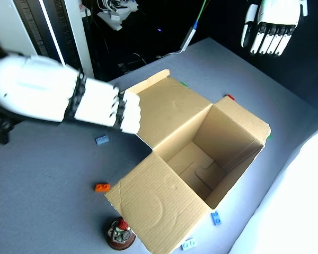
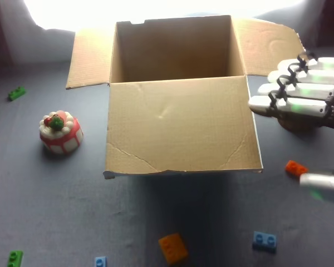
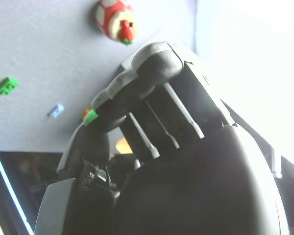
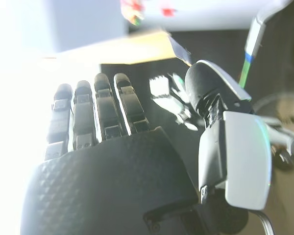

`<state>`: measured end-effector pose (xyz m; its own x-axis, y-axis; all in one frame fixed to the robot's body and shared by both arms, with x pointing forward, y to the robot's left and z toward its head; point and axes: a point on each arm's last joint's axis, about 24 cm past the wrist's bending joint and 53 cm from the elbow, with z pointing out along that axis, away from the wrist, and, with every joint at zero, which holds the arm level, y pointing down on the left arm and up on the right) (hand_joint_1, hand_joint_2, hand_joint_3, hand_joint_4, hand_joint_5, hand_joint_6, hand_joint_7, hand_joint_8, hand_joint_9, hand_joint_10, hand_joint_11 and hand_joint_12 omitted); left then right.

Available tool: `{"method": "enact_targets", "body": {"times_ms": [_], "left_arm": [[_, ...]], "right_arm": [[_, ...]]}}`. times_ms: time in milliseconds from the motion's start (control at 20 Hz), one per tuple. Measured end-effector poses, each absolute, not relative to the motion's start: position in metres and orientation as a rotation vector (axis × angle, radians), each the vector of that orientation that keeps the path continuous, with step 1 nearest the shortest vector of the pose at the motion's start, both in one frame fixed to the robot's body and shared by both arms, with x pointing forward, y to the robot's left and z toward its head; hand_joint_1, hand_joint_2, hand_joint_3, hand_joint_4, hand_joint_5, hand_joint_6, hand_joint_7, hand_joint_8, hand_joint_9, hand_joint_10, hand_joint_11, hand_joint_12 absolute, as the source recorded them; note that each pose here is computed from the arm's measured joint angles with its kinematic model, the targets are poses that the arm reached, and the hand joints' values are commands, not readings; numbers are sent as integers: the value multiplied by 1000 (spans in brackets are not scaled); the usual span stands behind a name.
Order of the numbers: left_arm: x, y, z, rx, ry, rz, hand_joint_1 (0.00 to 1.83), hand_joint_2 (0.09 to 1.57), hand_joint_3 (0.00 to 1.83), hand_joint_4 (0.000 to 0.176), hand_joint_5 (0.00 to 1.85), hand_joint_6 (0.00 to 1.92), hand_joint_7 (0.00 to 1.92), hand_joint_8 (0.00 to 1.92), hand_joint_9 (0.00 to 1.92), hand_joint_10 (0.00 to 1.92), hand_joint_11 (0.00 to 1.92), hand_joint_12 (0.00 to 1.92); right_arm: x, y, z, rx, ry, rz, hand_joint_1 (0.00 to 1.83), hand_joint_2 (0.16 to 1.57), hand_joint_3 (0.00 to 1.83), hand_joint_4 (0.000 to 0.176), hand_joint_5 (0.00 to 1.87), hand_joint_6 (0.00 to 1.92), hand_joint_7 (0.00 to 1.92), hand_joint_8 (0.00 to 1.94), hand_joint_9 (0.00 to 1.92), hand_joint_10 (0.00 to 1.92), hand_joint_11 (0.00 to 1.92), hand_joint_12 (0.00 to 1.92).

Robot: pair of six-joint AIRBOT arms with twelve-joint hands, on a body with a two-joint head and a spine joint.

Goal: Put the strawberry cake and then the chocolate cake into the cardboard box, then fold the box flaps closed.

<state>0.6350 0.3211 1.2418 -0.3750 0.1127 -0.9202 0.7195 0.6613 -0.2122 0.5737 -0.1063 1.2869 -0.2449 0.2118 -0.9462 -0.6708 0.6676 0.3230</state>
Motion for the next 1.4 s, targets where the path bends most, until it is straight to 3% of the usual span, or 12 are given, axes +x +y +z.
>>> {"method": "enact_targets", "body": {"times_ms": [200,450,600,650,800,1000,1100,1250,1400], "left_arm": [[633,319,1242,664,1869,-768,200,1175,3,24,38,4,77,2,71,6,0,460],[633,321,1237,676,1884,-745,206,1172,0,27,12,1,60,0,68,1,0,430],[632,320,1236,688,1889,-740,445,1118,0,32,28,4,70,1,83,4,0,442],[632,320,1236,687,1889,-743,577,1075,0,31,8,0,59,0,80,1,0,433],[631,321,1234,685,1903,-742,726,1048,0,31,0,0,44,0,74,1,0,480],[628,322,1221,676,1962,-743,1017,1039,0,47,0,0,55,3,68,1,0,519],[626,322,1208,695,2010,-722,1030,1058,1,49,0,0,27,1,48,1,0,494],[632,303,1228,664,1929,-792,1093,1063,2,50,0,0,8,1,31,0,0,392],[632,275,1230,680,1908,-862,1136,1030,0,47,0,0,11,1,33,1,0,378]], "right_arm": [[589,-128,1268,-299,1706,801,46,1176,3,0,153,8,121,4,146,12,0,439],[622,-181,1265,-25,1764,794,84,1176,0,0,113,0,126,0,121,0,0,390],[627,-189,1266,50,1766,826,270,1098,0,0,111,1,134,0,135,2,0,466],[629,-191,1269,77,1757,850,430,1068,0,0,107,0,118,1,134,1,0,473],[630,-192,1276,73,1730,869,584,1034,0,0,104,1,112,0,143,2,0,540],[627,-188,1291,-26,1658,847,908,1032,0,3,30,0,60,1,89,0,0,301],[628,-192,1295,-53,1636,808,967,1049,5,13,6,0,44,0,54,0,0,225],[629,-203,1301,-45,1606,777,1026,1038,0,9,51,10,68,3,81,6,0,370],[632,-214,1296,-14,1619,744,1023,1053,3,9,56,2,43,0,45,0,0,282]]}}
